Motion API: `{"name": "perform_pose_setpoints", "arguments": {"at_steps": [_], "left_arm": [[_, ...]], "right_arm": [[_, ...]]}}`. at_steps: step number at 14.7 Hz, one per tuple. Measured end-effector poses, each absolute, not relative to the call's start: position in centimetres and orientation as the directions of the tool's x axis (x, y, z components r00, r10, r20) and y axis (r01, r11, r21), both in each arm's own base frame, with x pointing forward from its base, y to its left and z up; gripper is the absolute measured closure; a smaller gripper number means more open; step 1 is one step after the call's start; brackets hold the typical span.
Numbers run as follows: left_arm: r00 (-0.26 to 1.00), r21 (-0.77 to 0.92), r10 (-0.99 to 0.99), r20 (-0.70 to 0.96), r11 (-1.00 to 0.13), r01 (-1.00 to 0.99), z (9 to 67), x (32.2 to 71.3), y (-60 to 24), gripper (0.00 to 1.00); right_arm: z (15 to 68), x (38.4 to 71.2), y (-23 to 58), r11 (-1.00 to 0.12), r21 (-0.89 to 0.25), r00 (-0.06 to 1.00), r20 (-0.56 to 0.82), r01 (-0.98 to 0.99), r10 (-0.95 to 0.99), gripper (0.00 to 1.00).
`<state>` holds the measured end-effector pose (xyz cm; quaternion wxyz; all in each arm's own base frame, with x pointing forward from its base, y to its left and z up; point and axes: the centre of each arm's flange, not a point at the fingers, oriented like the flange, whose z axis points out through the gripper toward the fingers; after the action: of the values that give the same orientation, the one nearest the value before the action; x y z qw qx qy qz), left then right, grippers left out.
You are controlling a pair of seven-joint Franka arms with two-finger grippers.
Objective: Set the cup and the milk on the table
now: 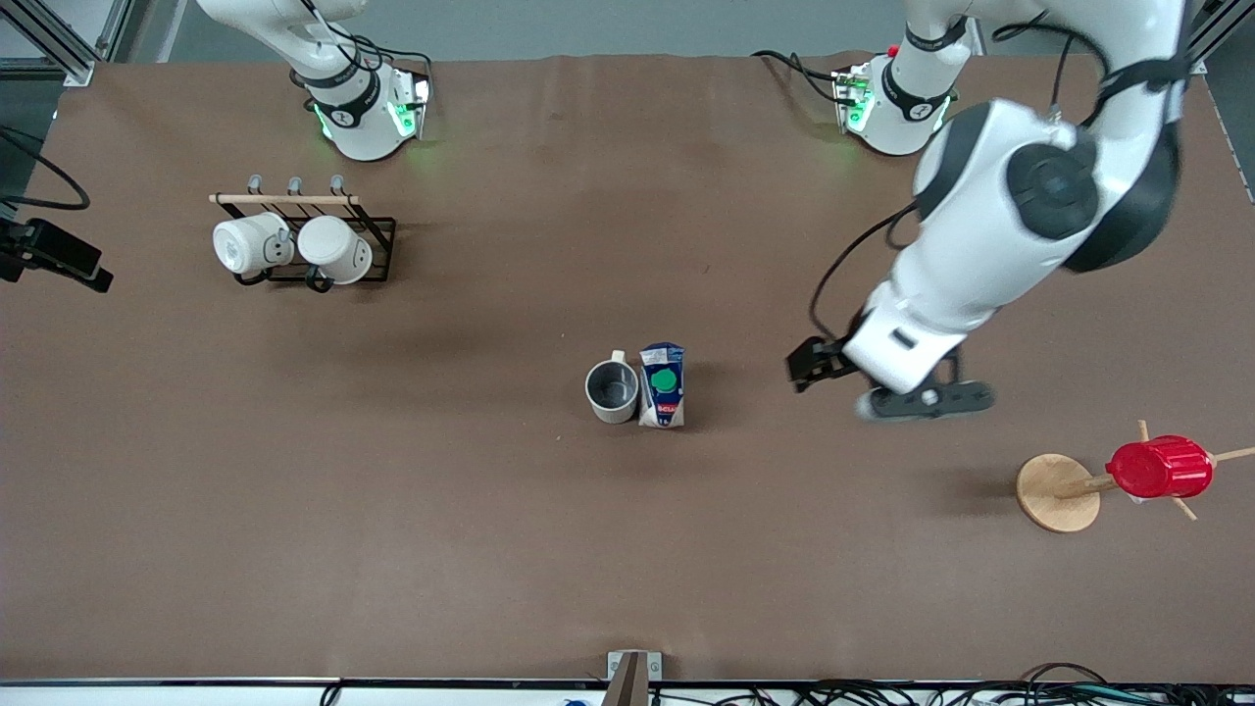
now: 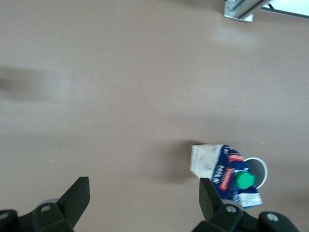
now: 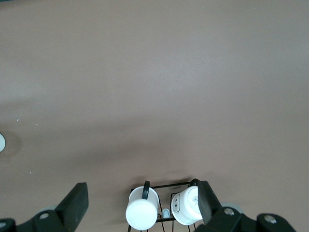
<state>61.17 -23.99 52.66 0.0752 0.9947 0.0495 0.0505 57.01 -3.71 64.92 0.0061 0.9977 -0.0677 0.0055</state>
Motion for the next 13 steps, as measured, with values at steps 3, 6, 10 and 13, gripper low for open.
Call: {"name": "perform_pose_setpoints", "arguments": {"at_steps": [3,6,10,13], "left_arm": [[0.985,0.14,0.118,0.13,-0.985,0.099,55.8,58.8,-18.5,0.0],[0.983,0.123,0.124,0.138,-0.987,0.107,57.4,56.0,-15.5,0.0],[0.982,0.097,0.129,0.137,-0.988,0.116,57.6,52.5,-12.1,0.0],[0.982,0.092,0.109,0.155,-0.991,0.095,58.2,52.1,-10.9,0.0]], "right_arm": [[64.9,57.0,-3.7,-0.991,0.011,0.991,0.012,-0.134,-0.134,0.0],[64.9,57.0,-3.7,-0.991,0.011,0.991,0.011,-0.134,-0.134,0.0],[64.9,57.0,-3.7,-0.991,0.011,0.991,0.011,-0.134,-0.134,0.0],[64.9,57.0,-3.7,-0.991,0.011,0.991,0.011,-0.134,-0.134,0.0]]}}
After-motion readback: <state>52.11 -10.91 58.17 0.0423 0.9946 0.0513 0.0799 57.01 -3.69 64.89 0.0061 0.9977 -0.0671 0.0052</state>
